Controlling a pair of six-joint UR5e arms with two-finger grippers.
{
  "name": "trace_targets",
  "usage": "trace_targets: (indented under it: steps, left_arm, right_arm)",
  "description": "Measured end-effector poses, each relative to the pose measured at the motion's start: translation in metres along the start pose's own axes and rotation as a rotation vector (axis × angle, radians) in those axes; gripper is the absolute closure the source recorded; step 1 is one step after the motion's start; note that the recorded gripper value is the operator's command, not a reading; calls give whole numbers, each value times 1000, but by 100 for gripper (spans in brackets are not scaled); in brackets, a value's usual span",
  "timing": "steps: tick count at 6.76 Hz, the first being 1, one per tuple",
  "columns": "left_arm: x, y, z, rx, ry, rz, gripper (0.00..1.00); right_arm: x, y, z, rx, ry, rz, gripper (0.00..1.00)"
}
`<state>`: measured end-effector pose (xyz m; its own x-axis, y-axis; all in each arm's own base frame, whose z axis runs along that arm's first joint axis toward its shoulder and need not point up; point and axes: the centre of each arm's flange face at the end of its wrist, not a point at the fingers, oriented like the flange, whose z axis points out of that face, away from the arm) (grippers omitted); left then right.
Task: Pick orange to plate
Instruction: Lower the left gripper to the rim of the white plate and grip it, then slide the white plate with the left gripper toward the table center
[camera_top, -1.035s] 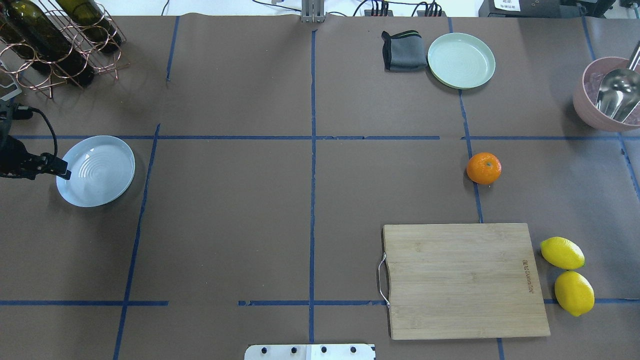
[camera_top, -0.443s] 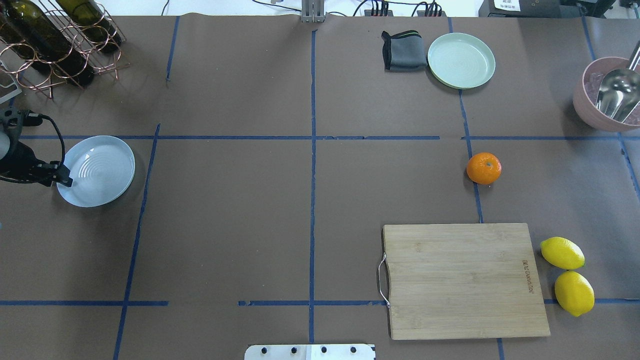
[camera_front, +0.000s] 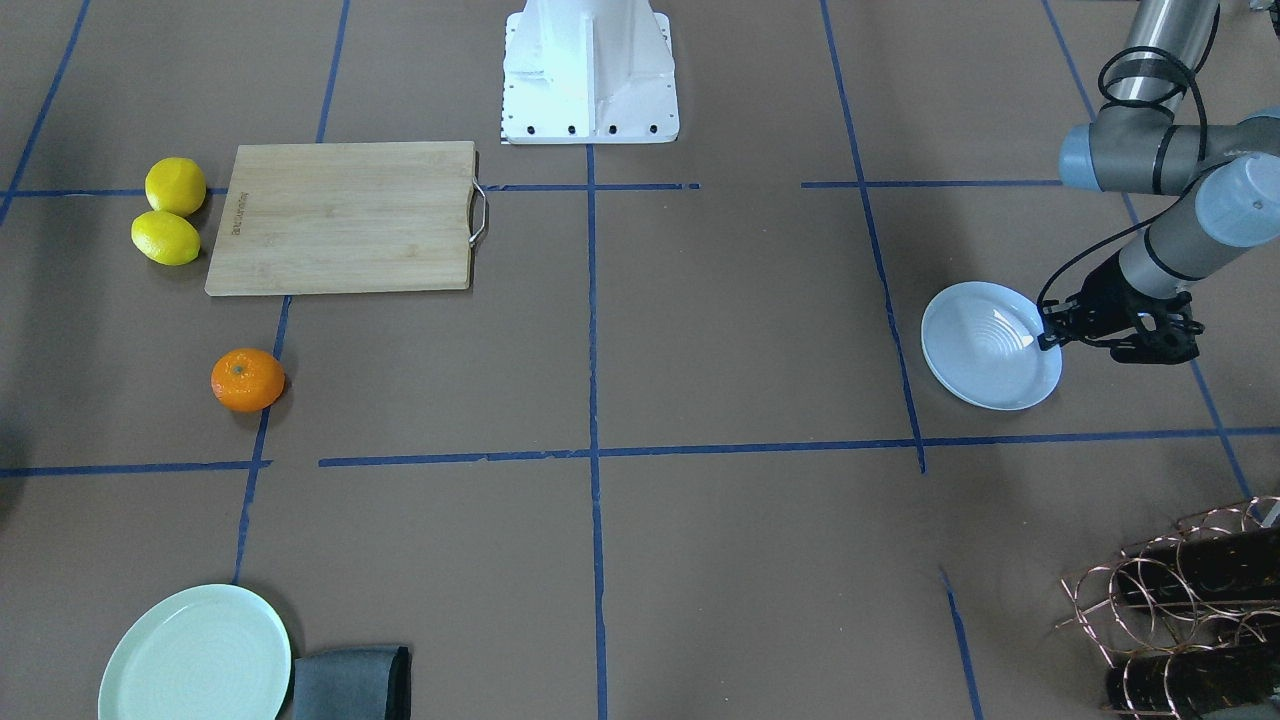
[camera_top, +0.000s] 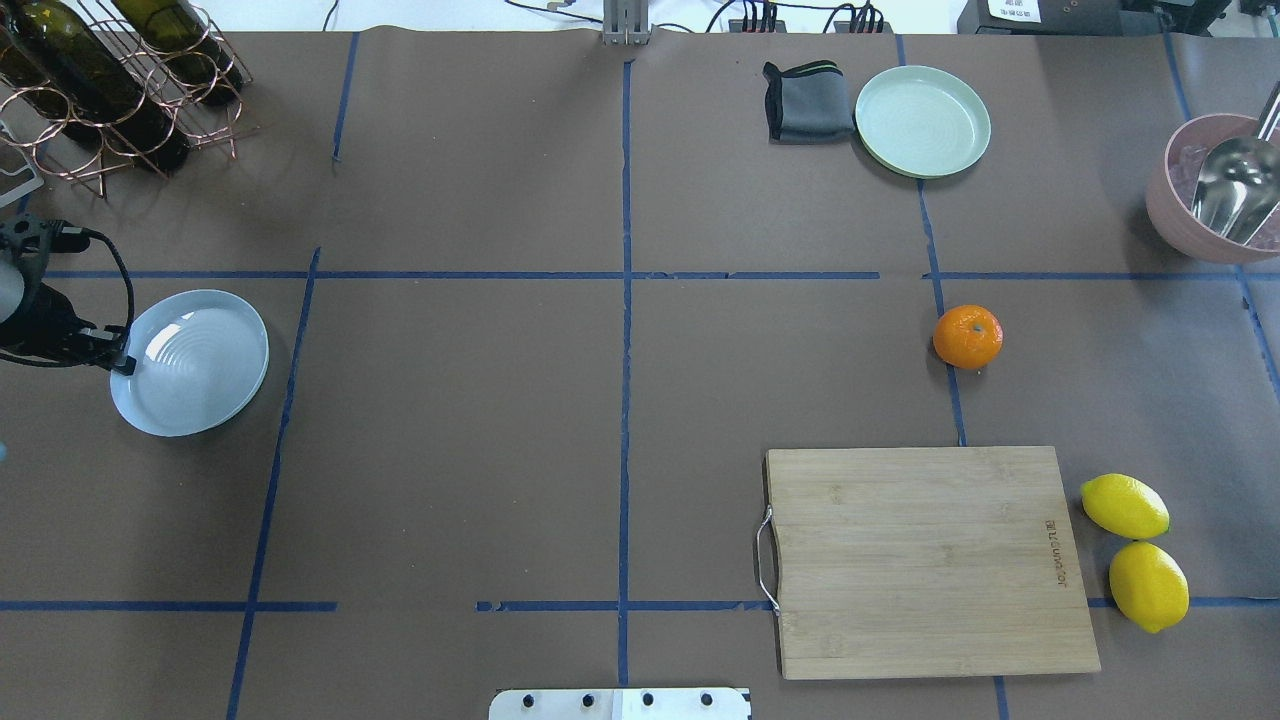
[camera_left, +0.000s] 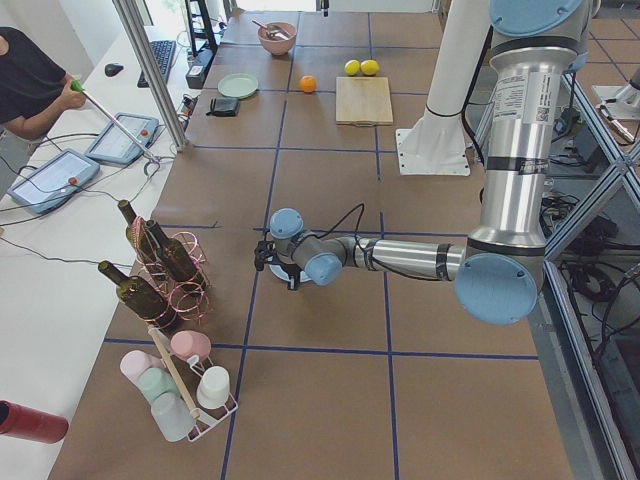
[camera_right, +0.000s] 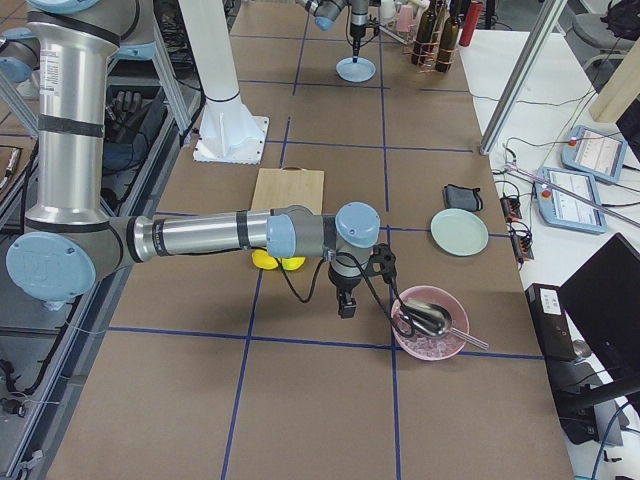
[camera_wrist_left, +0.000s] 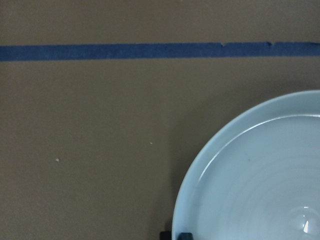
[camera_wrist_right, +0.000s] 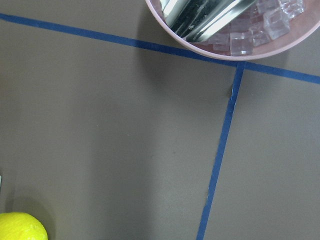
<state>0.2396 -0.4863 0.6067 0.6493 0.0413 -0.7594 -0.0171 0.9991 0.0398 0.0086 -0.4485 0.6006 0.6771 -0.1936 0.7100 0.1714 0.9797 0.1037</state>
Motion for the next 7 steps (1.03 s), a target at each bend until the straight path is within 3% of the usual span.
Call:
trace_targets:
  steps: [2, 4, 6, 7]
  left_arm:
    - [58, -6, -40, 27, 108, -23, 100]
    - [181, -22, -62, -15, 255, -134, 100]
    - [357, 18, -27, -90, 326, -220, 100]
    - [408, 45, -11, -88, 334, -245, 100]
  right_arm:
    - [-3, -1, -3, 6, 0, -5, 0]
    - [-8, -4, -7, 15, -9, -13, 0]
    - [-19, -7, -7, 20, -69, -25, 0]
    - [-23, -8, -6, 18, -84, -29, 0]
